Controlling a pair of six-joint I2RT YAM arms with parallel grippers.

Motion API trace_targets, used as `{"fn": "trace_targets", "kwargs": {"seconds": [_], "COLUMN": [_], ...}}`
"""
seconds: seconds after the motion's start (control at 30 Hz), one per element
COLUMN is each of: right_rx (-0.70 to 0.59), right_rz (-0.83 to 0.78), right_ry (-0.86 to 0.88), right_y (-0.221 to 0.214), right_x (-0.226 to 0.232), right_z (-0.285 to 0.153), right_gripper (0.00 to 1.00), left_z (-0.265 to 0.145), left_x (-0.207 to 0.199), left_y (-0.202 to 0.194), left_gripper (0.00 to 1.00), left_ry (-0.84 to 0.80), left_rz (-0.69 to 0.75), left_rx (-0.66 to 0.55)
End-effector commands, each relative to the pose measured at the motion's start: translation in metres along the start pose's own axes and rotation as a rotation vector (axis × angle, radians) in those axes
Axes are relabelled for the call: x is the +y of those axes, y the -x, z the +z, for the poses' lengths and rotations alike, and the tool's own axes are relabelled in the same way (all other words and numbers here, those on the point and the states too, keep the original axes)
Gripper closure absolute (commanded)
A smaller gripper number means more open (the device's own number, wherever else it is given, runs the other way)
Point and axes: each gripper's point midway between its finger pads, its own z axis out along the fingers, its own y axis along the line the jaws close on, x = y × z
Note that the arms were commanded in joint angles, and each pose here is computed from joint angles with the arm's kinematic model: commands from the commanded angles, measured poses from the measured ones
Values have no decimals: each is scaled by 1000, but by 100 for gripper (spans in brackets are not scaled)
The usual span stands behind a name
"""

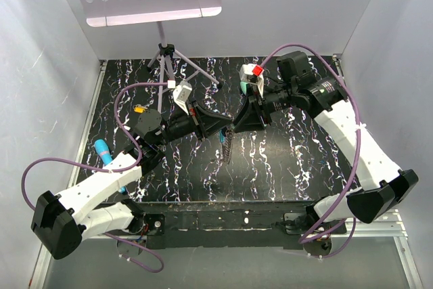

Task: Put the keys on the keyring

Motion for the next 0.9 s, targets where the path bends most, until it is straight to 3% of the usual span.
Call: {"fn": "trace_targets", "kwargs": {"seconds": [0.0,0.17,0.27,0.87], "right_rx": [-17,-34,-14,9], "right_rz": [-104,-231,-246,-173], "right_ry": [-30,87,69,32], "right_y": [18,22,16,15], "right_x": [-1,33,29,8], "right_z": [-6,-16,-16,-4], "right_gripper": [59,53,52,58], "left_z": [-2,-4,-5,-5], "left_x": [-23,-23,-24,-29], "left_y": [18,17,17,17], "left_gripper": [100,100,100,100], "left_ry": [-71,-68,-76,-104], "left_rz": [36,45,51,58], "left_rx": [-50,-44,-42,-42]}}
